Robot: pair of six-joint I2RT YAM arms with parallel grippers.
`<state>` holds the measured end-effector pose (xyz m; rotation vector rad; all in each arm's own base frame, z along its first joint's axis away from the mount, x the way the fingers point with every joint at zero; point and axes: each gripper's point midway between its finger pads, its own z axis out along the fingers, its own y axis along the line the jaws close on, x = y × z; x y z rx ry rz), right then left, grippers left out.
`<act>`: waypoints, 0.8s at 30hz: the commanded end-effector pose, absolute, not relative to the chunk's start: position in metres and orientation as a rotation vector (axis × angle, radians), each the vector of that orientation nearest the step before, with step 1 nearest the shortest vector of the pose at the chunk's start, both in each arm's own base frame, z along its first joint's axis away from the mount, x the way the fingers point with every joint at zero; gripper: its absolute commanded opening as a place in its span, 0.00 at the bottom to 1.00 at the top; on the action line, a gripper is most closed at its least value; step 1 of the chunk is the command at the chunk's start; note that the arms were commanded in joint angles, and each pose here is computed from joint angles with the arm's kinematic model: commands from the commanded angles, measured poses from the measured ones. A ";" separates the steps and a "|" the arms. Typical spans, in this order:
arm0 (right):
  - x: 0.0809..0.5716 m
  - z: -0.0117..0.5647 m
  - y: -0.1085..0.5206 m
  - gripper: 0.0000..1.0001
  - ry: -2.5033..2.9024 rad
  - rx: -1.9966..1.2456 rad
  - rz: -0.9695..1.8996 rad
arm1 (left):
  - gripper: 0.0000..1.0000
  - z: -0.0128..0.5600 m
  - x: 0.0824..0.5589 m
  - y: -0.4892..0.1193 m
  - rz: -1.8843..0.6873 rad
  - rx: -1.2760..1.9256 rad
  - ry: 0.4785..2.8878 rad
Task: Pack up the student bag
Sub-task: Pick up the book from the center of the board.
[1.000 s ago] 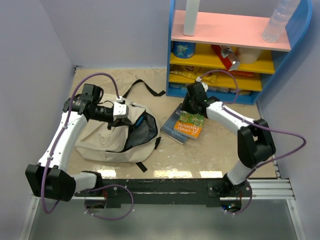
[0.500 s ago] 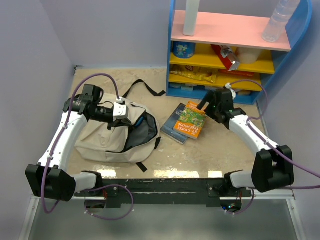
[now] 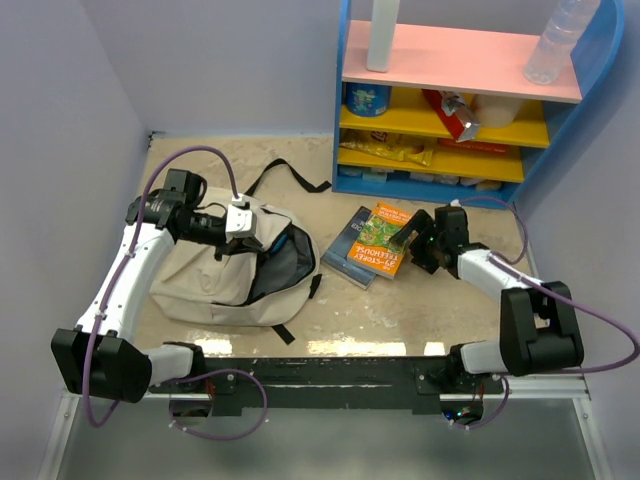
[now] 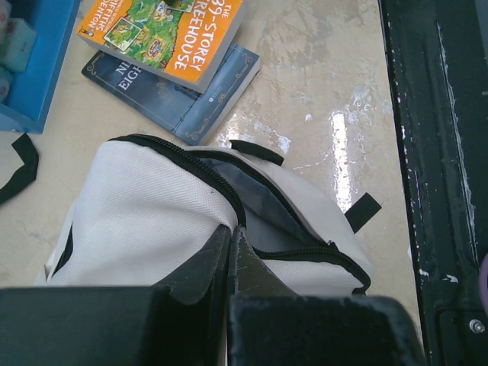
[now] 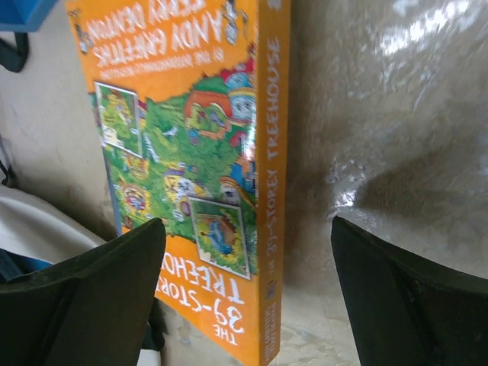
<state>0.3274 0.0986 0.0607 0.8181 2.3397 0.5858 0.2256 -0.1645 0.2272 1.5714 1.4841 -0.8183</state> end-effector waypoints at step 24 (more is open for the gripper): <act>0.309 0.178 0.168 0.00 1.969 0.588 1.262 | 0.00 0.251 0.223 -0.173 -0.845 1.560 1.366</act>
